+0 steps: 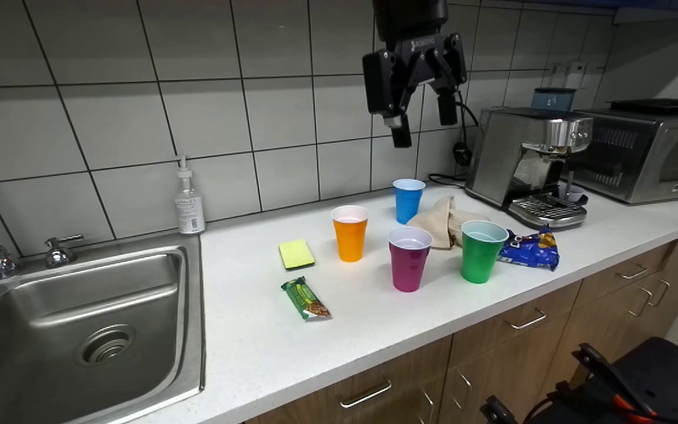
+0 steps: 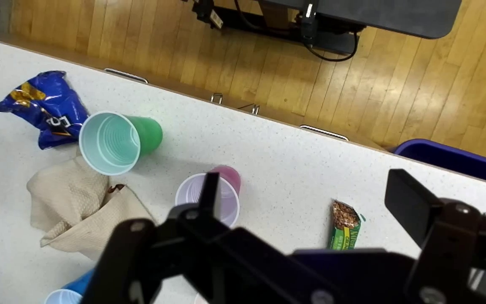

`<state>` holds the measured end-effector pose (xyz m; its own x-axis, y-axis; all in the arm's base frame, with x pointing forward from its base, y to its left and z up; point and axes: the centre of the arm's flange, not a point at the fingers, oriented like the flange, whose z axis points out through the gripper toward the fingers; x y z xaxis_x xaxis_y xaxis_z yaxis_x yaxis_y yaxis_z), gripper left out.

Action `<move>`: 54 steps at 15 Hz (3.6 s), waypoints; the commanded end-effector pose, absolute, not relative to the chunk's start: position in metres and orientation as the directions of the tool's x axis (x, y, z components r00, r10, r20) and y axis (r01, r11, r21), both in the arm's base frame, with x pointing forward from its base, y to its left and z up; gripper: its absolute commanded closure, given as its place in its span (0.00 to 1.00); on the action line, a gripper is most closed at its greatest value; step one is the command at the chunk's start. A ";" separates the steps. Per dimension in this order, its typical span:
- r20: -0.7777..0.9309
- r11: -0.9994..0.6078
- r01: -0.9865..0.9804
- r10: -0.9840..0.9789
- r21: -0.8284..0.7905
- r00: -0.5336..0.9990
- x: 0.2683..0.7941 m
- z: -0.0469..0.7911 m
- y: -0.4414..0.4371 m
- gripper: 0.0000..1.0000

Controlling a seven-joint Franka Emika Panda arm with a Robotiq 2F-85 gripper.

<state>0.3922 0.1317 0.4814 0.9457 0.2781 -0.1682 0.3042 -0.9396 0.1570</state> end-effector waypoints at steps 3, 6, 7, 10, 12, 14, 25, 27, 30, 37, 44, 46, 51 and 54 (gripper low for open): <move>-0.105 -0.931 0.287 0.269 0.225 0.957 0.383 0.451 0.133 0.00; -0.051 -0.933 0.257 0.253 0.253 0.966 0.385 0.435 0.128 0.00; -0.033 -0.931 0.250 0.250 0.265 0.968 0.385 0.431 0.126 0.00; 0.015 -0.927 0.232 0.247 0.294 0.969 0.389 0.417 0.117 0.00; 0.043 -0.927 0.225 0.248 0.299 0.968 0.392 0.409 0.110 0.00; 0.069 -0.928 0.223 0.255 0.300 0.965 0.397 0.402 0.100 0.00; 0.172 -0.948 0.143 0.197 0.285 0.965 0.439 0.368 0.053 0.00; 0.173 -0.950 0.128 0.182 0.284 0.968 0.448 0.360 0.045 0.00; 0.171 -0.950 0.120 0.174 0.288 0.970 0.463 0.348 0.032 0.00; 0.172 -0.948 0.131 0.186 0.290 0.967 0.508 0.325 0.001 0.00; 0.181 -0.959 0.108 0.159 0.262 0.970 0.556 0.299 -0.030 0.00; 0.181 -0.960 0.101 0.151 0.261 0.972 0.571 0.291 -0.038 0.00; 0.192 -0.965 0.080 0.131 0.251 0.973 0.610 0.281 -0.056 0.00; 0.203 -0.967 0.068 0.119 0.245 0.972 0.633 0.279 -0.065 0.00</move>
